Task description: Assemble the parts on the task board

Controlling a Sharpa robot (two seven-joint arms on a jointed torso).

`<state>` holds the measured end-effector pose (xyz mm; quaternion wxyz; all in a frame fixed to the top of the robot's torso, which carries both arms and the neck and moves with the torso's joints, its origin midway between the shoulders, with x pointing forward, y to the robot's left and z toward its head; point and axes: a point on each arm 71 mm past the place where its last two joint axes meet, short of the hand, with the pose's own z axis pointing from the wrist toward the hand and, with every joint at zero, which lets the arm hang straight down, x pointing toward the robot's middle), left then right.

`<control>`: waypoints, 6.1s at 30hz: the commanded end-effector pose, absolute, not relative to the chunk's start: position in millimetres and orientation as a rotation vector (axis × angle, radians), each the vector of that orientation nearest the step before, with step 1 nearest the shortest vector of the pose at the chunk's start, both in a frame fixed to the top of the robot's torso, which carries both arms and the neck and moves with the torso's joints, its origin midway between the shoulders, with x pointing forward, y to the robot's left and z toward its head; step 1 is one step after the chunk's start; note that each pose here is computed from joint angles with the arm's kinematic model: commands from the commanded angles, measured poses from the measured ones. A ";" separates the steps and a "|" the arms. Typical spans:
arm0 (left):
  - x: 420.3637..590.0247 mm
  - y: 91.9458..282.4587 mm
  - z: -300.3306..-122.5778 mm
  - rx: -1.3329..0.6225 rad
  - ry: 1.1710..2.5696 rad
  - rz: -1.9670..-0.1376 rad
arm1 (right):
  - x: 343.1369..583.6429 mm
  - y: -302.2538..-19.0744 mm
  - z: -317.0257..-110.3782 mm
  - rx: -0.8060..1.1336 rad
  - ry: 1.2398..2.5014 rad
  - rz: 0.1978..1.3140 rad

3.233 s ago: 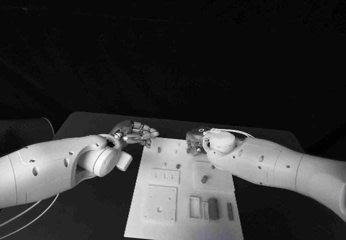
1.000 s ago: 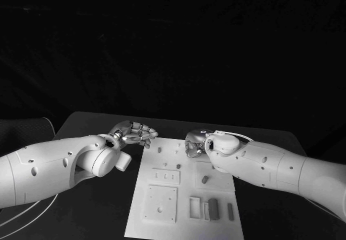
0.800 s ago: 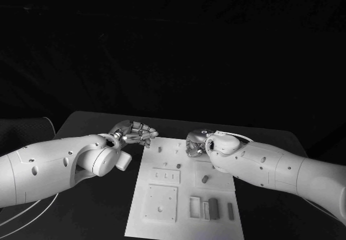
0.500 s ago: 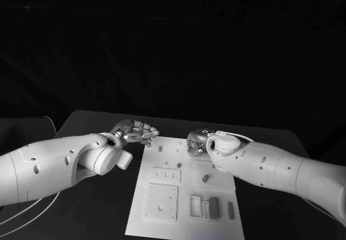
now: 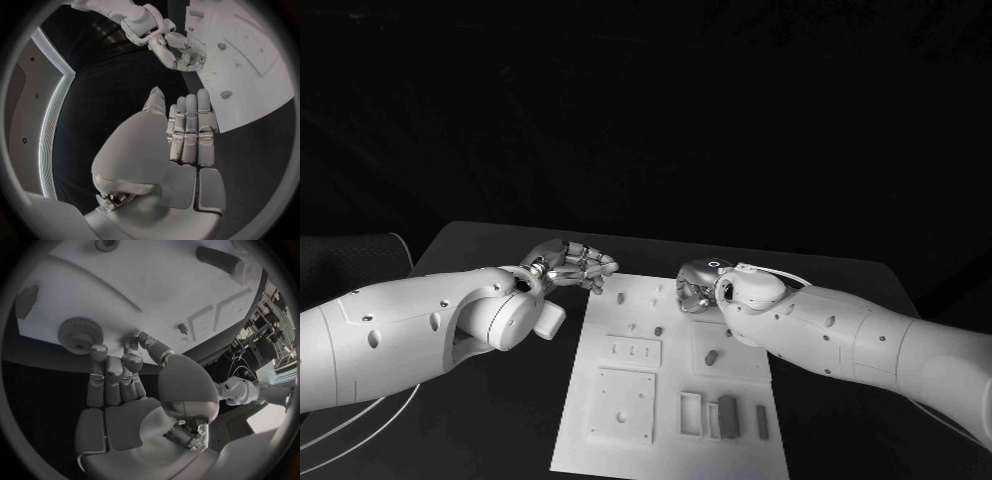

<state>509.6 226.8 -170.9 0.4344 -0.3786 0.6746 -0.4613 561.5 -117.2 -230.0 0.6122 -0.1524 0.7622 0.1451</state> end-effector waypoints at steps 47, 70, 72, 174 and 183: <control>509.6 227.0 -170.0 -0.935 1.683 -1.153 | 557.1 -125.0 -234.7 -0.313 1.753 0.385; 509.1 228.1 -170.0 -0.935 1.683 -1.150 | 559.1 -126.8 -233.2 -0.317 1.725 0.376; 509.0 228.2 -170.0 -0.935 1.683 -1.150 | 558.9 -126.5 -232.6 -0.315 1.718 0.380; 508.8 233.1 -170.3 -0.936 1.693 -1.132 | 564.4 -161.6 -227.3 -0.201 1.736 0.370; 508.8 233.6 -170.3 -0.937 1.694 -1.131 | 561.9 -161.1 -228.4 -0.218 1.753 0.389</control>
